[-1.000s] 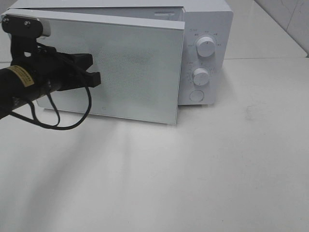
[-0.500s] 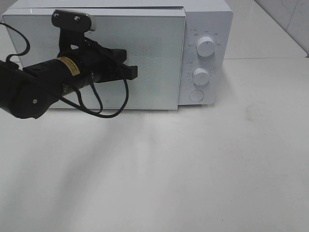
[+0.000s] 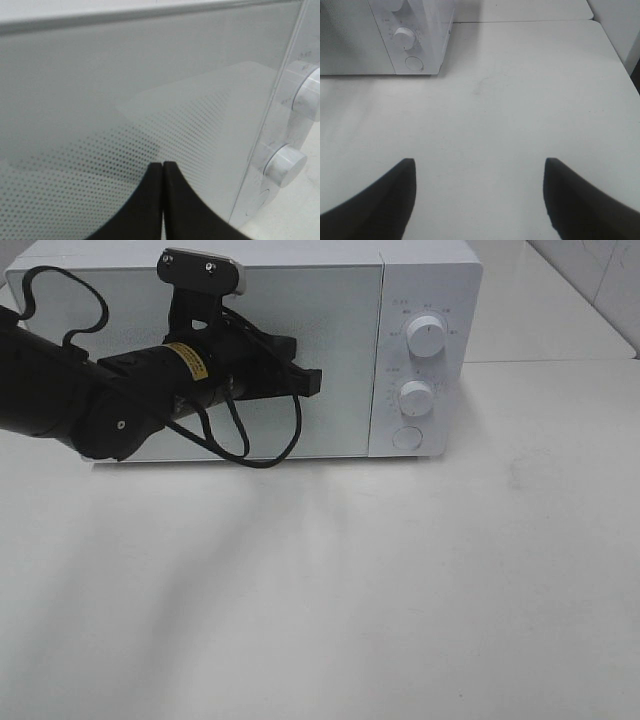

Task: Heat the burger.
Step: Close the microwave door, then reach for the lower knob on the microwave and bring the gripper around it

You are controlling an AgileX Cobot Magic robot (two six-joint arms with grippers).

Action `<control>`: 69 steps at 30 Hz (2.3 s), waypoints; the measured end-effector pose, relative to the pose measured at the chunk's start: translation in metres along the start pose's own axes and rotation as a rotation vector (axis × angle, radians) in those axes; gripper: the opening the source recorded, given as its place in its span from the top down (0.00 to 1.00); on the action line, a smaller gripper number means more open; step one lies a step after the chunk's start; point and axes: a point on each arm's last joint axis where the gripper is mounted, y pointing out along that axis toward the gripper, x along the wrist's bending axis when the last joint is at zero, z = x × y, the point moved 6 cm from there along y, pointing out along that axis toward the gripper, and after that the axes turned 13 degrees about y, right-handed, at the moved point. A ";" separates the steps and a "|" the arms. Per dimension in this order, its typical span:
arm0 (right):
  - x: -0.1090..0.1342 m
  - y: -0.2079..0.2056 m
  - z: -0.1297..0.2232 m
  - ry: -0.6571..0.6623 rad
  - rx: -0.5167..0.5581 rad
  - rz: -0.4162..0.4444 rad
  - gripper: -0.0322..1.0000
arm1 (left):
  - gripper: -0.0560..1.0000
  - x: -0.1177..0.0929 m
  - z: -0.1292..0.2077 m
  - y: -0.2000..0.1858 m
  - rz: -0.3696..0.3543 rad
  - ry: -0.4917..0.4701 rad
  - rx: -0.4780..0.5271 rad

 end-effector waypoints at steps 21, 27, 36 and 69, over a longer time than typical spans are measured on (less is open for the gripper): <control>0.000 0.000 0.000 0.000 0.000 0.000 0.28 | 0.43 -0.025 -0.016 -0.054 0.075 -0.057 0.327; 0.000 0.000 0.000 0.000 0.000 0.000 0.28 | 0.04 -0.027 -0.010 -0.088 0.102 -0.100 0.539; 0.000 0.000 0.000 0.000 0.000 0.000 0.28 | 0.01 -0.028 -0.014 -0.136 0.137 -0.111 0.736; 0.000 0.000 0.000 0.000 0.000 0.000 0.28 | 0.01 0.068 0.029 -0.255 -0.077 -0.384 1.054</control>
